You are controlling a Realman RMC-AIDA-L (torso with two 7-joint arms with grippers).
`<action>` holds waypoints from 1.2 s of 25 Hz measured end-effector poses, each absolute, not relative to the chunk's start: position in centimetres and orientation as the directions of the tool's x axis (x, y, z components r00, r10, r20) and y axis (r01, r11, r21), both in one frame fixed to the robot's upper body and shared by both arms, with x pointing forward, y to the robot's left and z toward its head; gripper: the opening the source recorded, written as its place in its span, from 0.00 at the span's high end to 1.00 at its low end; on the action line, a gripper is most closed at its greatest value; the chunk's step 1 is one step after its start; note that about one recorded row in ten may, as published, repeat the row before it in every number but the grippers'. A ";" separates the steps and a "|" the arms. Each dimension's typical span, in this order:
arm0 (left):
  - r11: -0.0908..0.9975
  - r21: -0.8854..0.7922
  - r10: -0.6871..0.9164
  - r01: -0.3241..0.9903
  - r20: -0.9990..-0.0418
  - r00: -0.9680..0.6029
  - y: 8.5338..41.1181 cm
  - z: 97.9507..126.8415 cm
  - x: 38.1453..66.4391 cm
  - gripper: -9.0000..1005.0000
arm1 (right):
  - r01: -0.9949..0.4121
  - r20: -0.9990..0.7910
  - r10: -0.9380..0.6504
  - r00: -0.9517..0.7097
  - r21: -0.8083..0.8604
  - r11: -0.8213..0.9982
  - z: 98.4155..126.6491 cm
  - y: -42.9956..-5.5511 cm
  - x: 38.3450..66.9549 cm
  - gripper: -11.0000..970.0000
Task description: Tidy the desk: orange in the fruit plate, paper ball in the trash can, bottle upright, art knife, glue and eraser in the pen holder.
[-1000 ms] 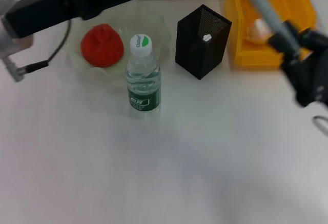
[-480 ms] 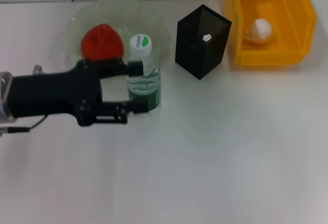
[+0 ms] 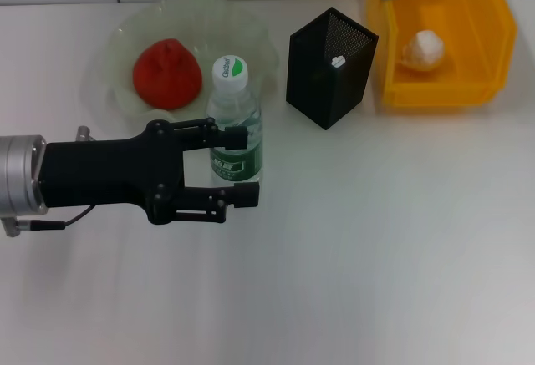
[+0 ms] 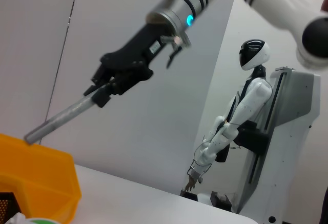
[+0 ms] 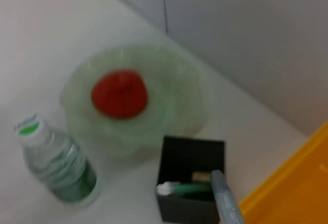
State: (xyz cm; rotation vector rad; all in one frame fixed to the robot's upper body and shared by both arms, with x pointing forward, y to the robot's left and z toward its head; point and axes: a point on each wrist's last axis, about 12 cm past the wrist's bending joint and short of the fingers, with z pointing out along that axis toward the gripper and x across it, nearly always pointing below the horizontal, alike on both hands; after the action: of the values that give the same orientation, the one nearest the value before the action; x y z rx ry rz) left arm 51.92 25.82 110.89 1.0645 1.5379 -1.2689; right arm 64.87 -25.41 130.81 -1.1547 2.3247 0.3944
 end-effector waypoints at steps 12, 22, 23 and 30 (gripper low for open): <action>0.114 -0.269 0.090 0.956 -0.956 -0.280 25.3 110.6 51.7 0.19 | -0.867 -0.365 -0.822 -0.436 -0.073 0.492 127.7 -16.2 67.6 0.83; 0.113 -0.271 0.086 0.956 -0.956 -0.281 25.1 110.5 51.6 0.19 | -0.861 -0.380 -0.821 -0.427 -0.106 0.497 125.1 -14.7 68.5 0.83; 0.113 -0.271 0.086 0.956 -0.956 -0.281 25.1 110.5 51.6 0.19 | -0.861 -0.384 -0.820 -0.425 -0.107 0.496 125.0 -14.7 68.5 0.83; 0.112 -0.270 0.087 0.956 -0.956 -0.280 25.1 110.5 51.7 0.19 | -0.852 -0.439 -0.802 -0.405 -0.137 0.505 125.2 -15.4 67.9 0.74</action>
State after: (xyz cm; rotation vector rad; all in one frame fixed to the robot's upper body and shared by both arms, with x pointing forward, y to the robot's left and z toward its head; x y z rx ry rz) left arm 51.70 25.09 110.51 1.0630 1.5363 -1.2842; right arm 67.91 -15.37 125.24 -1.3599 2.3014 0.1491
